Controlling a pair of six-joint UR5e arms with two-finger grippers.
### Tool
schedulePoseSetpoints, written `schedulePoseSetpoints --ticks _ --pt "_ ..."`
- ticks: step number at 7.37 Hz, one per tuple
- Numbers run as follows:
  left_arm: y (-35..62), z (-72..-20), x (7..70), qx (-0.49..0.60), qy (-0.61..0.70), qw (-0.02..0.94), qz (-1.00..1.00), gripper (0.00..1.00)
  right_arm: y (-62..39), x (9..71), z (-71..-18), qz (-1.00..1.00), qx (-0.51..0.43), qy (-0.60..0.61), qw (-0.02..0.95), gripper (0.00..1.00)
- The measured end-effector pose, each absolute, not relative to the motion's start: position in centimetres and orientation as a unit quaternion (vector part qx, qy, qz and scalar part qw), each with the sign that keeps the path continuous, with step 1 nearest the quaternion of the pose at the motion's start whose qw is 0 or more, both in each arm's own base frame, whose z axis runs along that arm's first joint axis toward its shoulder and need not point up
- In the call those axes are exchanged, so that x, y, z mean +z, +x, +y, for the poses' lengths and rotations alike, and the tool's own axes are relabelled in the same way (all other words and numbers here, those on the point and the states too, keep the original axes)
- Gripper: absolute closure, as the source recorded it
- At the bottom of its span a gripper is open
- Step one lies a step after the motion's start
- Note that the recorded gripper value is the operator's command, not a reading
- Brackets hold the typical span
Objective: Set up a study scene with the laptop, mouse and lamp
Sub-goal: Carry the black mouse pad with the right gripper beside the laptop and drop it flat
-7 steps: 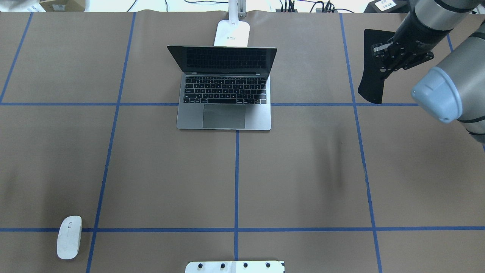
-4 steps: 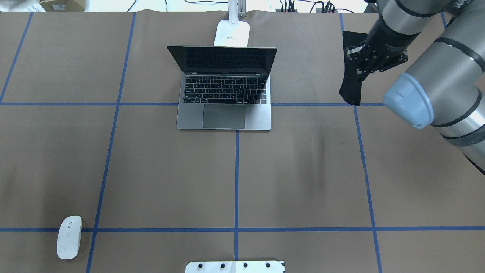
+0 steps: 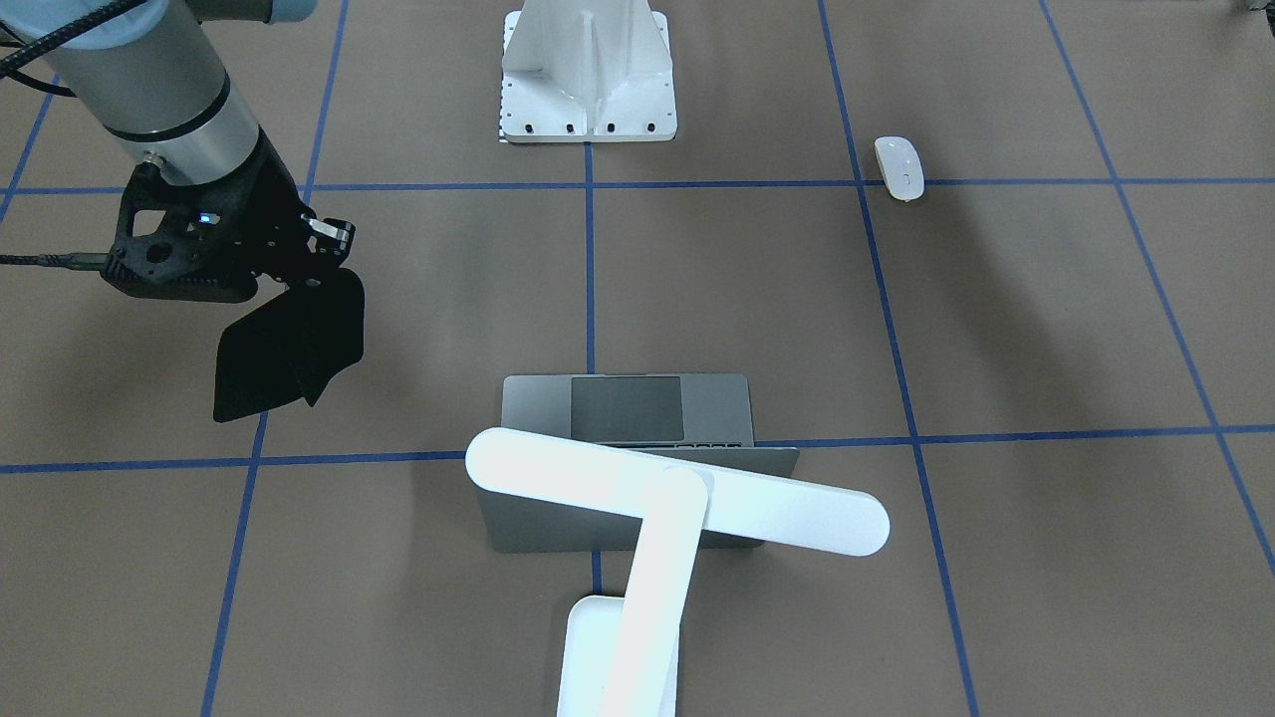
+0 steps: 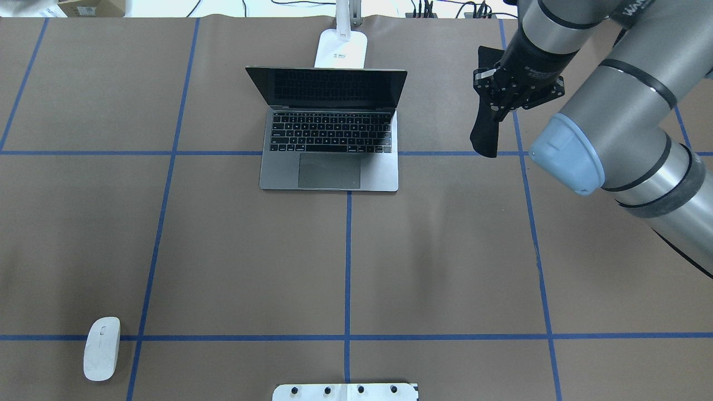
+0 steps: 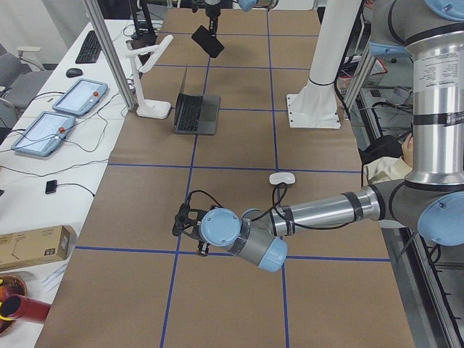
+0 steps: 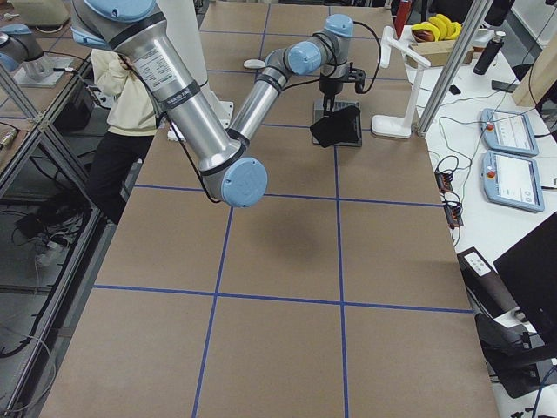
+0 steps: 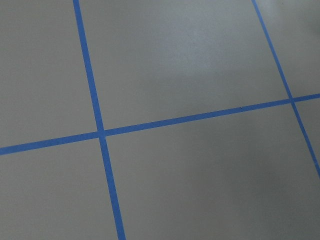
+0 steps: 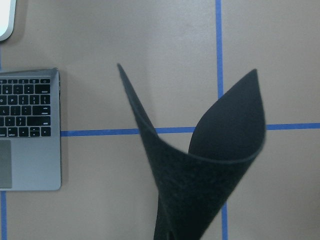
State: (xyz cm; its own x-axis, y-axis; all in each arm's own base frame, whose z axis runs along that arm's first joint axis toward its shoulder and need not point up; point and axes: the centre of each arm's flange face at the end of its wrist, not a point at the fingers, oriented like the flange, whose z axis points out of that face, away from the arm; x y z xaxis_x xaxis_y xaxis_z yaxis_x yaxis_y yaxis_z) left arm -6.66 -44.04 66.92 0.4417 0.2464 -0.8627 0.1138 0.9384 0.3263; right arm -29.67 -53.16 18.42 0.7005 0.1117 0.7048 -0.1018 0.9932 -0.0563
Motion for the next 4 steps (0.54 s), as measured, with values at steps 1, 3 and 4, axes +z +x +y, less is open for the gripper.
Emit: schedulePoseSetpoints --ticks 1,3,4 --pt "-6.77 -44.02 66.95 0.039 0.172 0.832 0.526 0.01 -29.92 18.04 -53.29 -0.383 0.060 -0.007 0.922 0.01" --pt "-6.84 -44.00 67.03 0.038 0.171 0.832 0.526 0.01 -29.94 18.41 -53.51 -0.374 0.061 0.001 0.925 0.00" --pt "-6.85 -44.00 67.07 0.037 0.170 0.832 0.526 0.01 -29.91 18.74 -53.57 -0.369 0.062 0.004 0.927 0.00"
